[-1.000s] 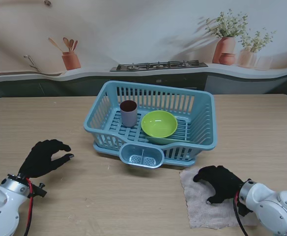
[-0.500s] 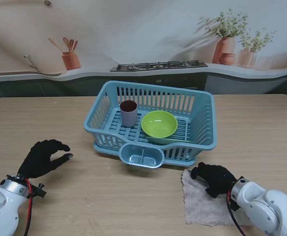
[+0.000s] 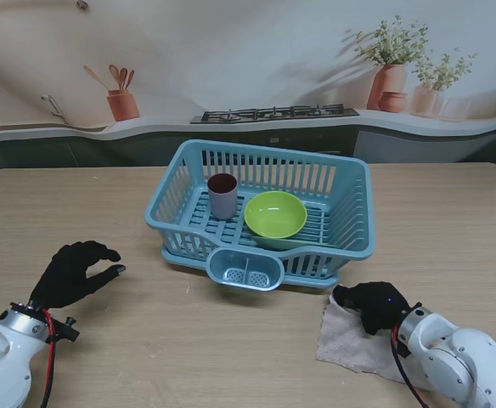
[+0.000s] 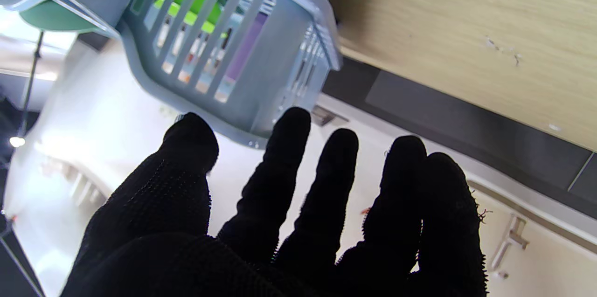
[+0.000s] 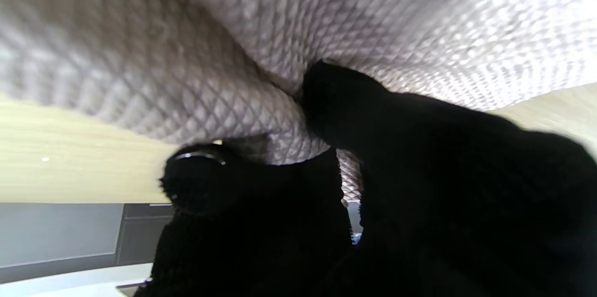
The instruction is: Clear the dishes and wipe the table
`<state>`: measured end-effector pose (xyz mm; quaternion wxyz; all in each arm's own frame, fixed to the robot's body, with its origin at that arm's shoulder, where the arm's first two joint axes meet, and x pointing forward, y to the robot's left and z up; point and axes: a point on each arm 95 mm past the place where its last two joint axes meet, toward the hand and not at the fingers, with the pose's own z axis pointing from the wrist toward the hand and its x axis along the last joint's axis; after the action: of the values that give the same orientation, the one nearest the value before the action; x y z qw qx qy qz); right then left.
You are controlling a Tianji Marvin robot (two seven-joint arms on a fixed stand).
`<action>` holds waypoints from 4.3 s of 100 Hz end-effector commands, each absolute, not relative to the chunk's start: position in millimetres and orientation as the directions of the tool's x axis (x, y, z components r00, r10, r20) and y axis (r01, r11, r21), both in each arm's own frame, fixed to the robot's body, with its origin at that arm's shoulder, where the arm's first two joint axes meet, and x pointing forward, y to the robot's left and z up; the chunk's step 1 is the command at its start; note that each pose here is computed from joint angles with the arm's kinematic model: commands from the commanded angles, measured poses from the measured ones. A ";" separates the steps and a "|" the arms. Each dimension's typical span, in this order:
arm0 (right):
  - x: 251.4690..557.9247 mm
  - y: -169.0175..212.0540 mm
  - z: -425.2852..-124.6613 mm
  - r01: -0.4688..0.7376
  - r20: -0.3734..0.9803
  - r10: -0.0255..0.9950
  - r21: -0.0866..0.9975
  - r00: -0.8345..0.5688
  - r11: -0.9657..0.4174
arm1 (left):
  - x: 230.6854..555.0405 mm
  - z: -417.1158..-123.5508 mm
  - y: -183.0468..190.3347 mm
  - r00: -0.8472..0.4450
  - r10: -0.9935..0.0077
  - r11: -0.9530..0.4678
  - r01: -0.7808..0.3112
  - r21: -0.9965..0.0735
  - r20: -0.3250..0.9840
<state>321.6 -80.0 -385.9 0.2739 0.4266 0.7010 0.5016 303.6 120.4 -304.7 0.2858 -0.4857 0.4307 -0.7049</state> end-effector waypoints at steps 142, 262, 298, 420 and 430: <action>371.3 -148.8 -436.2 0.318 -0.147 0.981 0.931 -0.124 0.180 | 302.3 -306.6 119.2 -0.356 -0.826 -0.464 -0.012 -0.886 0.437; 313.0 -155.9 -407.1 0.380 -0.065 0.967 0.911 -0.248 0.159 | 300.0 -306.7 120.8 -0.359 -0.821 -0.474 -0.003 -0.881 0.443; 359.1 -152.2 -416.3 0.332 -0.105 0.964 0.925 -0.244 0.185 | 298.5 -306.7 122.0 -0.357 -0.824 -0.474 0.009 -0.880 0.440; 332.2 -153.2 -410.5 0.328 -0.086 0.950 0.926 -0.300 0.187 | 287.5 -306.5 129.5 -0.360 -0.813 -0.501 0.032 -0.865 0.458; 321.4 -154.6 -407.2 0.339 -0.069 0.953 0.925 -0.296 0.172 | 286.2 -306.1 129.4 -0.359 -0.810 -0.505 0.028 -0.862 0.463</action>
<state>341.3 -154.2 -385.3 0.3833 0.4571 0.6622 0.4535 288.7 132.0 -306.2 0.2987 -0.4827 0.4014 -0.7188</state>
